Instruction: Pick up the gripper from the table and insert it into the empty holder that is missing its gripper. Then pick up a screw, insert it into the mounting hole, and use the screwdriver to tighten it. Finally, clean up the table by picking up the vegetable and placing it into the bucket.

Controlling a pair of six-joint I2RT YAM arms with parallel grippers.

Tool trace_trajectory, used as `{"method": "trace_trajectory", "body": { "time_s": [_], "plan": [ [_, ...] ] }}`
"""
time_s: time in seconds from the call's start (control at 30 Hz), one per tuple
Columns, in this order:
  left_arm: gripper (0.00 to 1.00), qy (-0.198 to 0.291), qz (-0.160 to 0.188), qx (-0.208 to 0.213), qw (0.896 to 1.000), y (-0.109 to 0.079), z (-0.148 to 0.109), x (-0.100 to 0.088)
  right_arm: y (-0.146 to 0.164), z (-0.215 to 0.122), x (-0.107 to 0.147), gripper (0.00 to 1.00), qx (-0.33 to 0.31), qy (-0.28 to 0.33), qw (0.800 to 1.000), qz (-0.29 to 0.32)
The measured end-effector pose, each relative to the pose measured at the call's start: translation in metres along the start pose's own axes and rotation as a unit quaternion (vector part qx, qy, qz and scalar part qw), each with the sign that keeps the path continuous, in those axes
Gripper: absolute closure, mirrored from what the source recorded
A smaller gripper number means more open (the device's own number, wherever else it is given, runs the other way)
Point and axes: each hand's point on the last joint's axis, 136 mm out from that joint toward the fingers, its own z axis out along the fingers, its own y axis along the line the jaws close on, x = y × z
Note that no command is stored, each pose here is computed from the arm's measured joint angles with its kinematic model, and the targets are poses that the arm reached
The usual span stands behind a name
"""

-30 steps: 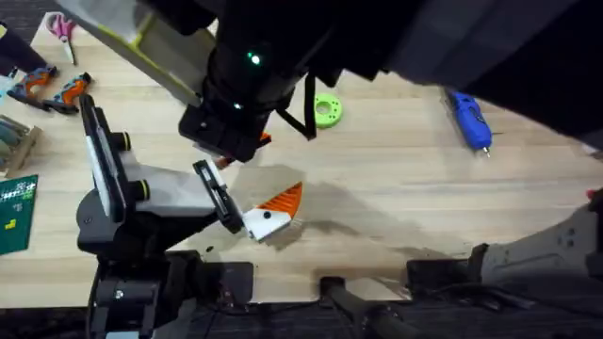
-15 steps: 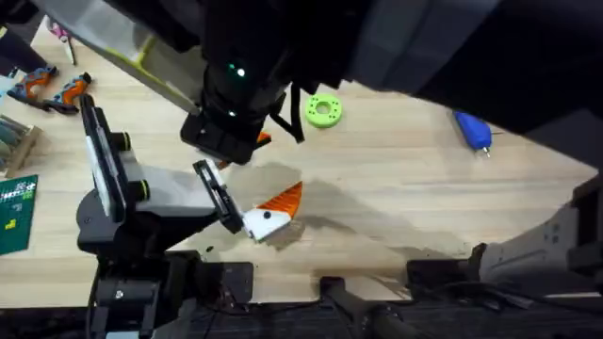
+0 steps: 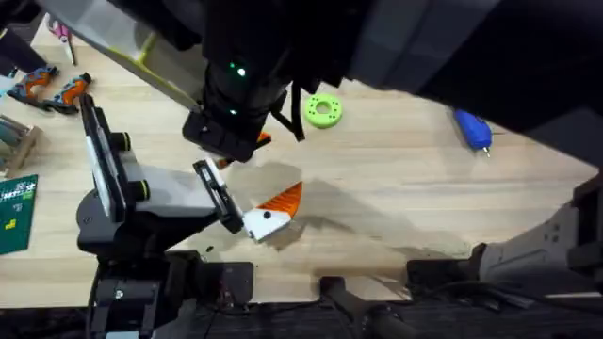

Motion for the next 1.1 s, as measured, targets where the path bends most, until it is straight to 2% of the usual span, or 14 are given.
{"method": "trace_trajectory", "body": {
  "time_s": [1.1],
  "plan": [
    [0.028, 0.0, 0.0, 0.0, 1.0, -0.0001, 0.0, 0.0, 0.0, 0.0001, -0.0002, 0.995, 0.0, 0.0, 1.0, 0.0]
  ]
}}
